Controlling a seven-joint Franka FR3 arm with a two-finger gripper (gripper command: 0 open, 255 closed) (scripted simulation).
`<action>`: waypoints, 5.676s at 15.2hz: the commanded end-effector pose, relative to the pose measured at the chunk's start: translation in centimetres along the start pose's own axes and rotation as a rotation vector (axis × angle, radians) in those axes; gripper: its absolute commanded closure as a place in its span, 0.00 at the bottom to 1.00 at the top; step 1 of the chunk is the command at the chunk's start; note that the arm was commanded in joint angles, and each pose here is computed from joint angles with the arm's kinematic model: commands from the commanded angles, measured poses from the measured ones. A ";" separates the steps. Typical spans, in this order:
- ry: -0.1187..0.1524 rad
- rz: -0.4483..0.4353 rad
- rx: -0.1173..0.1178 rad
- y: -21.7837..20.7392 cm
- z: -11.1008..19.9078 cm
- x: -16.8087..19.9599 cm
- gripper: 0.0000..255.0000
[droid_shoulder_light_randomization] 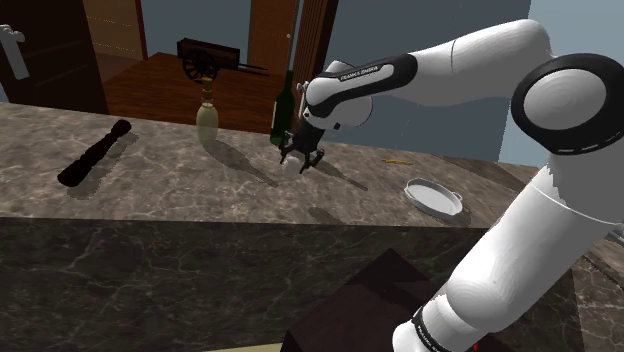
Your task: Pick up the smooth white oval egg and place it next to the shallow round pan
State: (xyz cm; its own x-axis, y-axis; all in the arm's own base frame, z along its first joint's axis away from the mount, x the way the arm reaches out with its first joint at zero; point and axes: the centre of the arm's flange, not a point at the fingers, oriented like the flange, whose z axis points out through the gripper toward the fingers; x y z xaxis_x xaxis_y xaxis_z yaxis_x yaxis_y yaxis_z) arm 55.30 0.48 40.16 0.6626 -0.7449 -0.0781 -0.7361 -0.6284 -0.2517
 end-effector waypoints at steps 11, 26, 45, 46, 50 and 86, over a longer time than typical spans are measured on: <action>0.000 0.000 0.000 -1.6 -6.0 -0.4 1.00; 0.000 0.000 0.000 13.8 -11.4 4.9 1.00; 0.000 0.000 0.000 36.7 -18.1 12.9 1.00; 0.000 0.000 0.000 37.9 -18.4 13.3 1.00; 0.000 0.000 0.000 42.7 -19.8 15.0 1.00; 0.000 0.000 0.000 71.6 -21.2 25.0 1.00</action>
State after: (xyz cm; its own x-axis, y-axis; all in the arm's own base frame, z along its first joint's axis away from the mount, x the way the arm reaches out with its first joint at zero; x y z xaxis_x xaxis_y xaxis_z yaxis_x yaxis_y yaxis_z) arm 16.14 -67.94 41.11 0.6625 -0.7449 -0.0790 -0.7362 -0.6281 -0.2518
